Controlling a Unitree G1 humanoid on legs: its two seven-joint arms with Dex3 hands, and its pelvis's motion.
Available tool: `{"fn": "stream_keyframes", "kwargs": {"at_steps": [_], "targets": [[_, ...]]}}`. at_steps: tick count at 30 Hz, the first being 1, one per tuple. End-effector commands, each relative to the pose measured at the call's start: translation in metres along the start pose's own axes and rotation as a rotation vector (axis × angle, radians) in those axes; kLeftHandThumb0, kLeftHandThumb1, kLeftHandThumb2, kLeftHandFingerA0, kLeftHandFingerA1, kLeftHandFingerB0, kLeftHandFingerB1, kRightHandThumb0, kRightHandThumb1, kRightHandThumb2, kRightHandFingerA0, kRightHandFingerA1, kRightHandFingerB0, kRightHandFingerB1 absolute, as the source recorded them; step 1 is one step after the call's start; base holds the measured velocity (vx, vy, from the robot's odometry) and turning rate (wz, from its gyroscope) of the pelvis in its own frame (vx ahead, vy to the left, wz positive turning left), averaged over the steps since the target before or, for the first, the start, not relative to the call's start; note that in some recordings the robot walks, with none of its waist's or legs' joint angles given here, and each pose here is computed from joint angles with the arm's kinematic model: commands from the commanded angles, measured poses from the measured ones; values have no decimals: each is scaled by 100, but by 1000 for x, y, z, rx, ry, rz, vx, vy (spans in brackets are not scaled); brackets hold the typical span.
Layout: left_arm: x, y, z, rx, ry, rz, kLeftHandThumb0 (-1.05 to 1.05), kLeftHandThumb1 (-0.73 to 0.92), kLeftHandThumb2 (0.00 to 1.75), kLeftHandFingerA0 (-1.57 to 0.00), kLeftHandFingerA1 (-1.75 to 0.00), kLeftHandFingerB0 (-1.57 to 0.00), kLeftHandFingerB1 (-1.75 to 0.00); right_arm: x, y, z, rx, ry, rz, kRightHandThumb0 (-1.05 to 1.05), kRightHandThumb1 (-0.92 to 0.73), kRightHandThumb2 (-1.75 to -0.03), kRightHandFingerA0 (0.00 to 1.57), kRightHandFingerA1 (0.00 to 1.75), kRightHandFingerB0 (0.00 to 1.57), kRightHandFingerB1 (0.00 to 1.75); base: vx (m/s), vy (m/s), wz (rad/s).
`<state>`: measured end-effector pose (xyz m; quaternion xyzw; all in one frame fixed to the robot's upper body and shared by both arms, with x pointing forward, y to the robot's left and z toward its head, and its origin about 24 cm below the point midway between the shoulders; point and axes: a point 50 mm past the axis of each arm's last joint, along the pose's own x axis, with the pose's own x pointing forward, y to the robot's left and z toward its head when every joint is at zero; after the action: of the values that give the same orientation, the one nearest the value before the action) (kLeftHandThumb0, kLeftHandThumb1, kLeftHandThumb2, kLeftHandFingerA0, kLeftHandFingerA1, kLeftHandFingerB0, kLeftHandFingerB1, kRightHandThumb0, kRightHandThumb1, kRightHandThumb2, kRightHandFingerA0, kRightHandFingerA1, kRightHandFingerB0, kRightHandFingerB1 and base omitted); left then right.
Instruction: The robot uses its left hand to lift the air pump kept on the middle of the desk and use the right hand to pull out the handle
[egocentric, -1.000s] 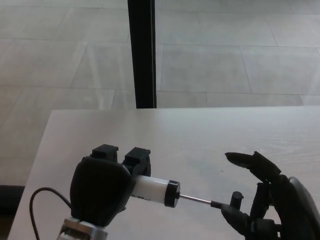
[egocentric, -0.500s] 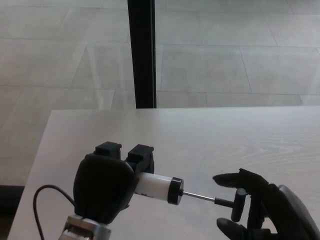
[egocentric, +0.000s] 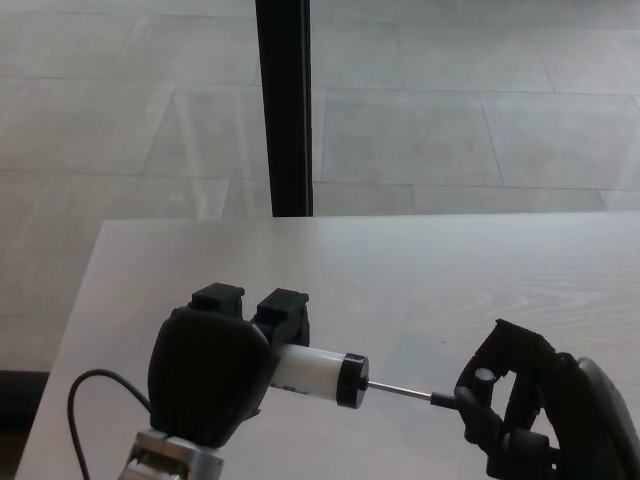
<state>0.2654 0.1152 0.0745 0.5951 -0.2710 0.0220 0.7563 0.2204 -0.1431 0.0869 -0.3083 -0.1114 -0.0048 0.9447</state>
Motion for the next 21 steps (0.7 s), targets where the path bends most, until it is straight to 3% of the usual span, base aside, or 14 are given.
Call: {"fn": "stream_keyframes", "kwargs": {"at_steps": [1, 15, 21], "targets": [[-2, 0, -2, 12, 3, -2, -10, 50, 115, -80, -175, -68, -156, 1, -5, 2, -9, -23, -75, -35, -65, -102, 88, 175, 63, 170, 0, 0, 0], [-4, 1, -4, 19, 7, -4, -11, 53, 112, -80, -175, -66, -157, -1, -8, 0, -10, -19, -128, -34, -63, -106, 91, 175, 68, 165, 0, 0, 0], [-4, 2, -4, 13, 11, 0, -12, 54, 110, -79, -175, -66, -155, -2, -9, -2, -11, -32, -132, -28, -58, -116, 89, 175, 70, 164, 0, 0, 0]]}}
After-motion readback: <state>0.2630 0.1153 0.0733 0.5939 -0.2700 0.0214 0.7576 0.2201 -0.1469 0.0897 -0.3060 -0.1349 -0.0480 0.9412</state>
